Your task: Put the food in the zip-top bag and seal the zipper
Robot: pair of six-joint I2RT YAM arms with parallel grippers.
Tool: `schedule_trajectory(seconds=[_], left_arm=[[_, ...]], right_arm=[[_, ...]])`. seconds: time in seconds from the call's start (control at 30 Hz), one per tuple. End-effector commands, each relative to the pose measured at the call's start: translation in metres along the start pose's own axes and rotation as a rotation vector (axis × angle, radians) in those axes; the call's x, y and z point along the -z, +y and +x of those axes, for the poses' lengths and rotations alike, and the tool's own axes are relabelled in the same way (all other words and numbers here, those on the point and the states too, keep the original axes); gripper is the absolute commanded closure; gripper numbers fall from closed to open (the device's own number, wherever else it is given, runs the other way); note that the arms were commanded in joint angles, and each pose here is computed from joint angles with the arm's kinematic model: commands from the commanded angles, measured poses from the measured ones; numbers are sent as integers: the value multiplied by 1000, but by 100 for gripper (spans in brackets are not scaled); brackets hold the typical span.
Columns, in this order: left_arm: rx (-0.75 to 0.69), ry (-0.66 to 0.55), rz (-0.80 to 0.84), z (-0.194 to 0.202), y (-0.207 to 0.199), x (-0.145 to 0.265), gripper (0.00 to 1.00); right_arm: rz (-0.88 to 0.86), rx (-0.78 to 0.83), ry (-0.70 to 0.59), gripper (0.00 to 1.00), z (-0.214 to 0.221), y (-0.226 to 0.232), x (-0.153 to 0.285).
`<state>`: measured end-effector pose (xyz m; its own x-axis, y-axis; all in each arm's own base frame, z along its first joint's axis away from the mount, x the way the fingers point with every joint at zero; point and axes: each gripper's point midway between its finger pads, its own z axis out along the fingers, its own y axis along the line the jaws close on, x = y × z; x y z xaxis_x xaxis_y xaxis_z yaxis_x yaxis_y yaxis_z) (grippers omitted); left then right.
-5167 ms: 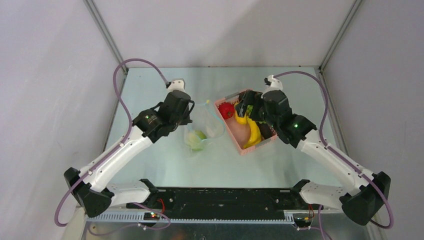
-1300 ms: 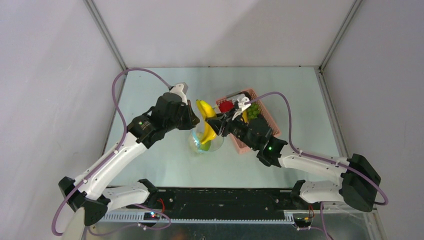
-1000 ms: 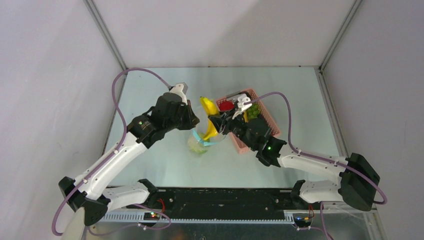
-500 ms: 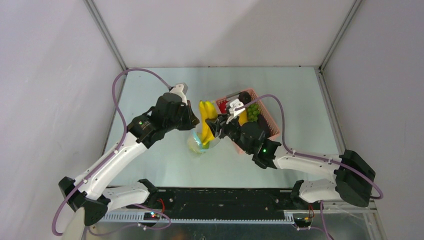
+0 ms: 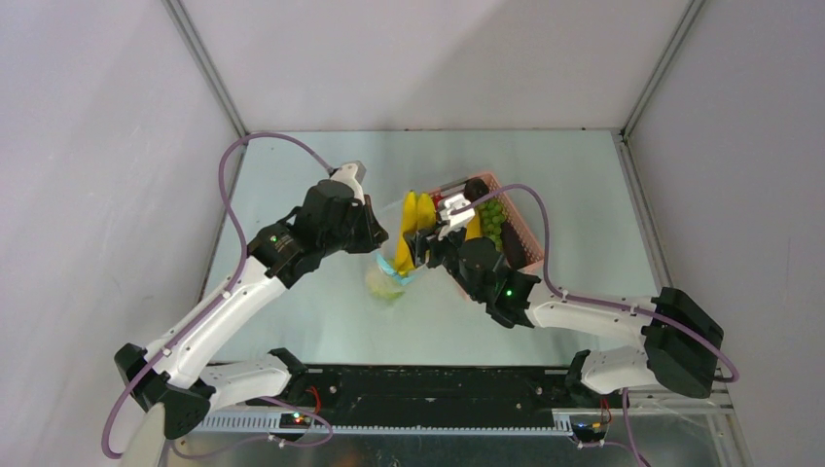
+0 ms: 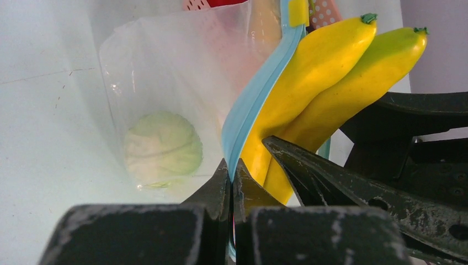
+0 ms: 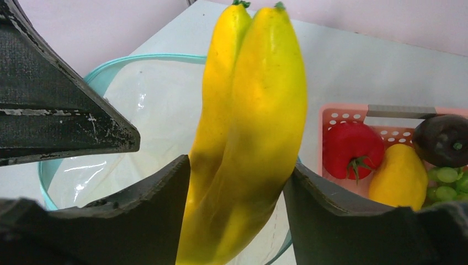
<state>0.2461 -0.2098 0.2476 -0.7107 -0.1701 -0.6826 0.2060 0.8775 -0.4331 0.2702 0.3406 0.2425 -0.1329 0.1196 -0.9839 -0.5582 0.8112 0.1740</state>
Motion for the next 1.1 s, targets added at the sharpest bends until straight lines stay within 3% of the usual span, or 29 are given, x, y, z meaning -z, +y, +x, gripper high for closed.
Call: schedule_trajectory(seconds=[0.0, 0.23, 0.33, 0.8, 1.07], left_arm=[[9, -43, 35, -14, -8, 3, 100], [18, -44, 27, -15, -5, 3, 100], [18, -43, 32, -15, -6, 3, 100], [18, -46, 39, -16, -6, 5, 100], [23, -53, 26, -17, -3, 5, 100]], right_arm=[[0, 9, -42, 34, -23, 8, -2], [-23, 84, -15, 37, -27, 20, -2], [64, 150, 45, 39, -15, 8, -10], [101, 234, 144, 38, 6, 16, -22], [134, 229, 151, 30, -3, 14, -22]])
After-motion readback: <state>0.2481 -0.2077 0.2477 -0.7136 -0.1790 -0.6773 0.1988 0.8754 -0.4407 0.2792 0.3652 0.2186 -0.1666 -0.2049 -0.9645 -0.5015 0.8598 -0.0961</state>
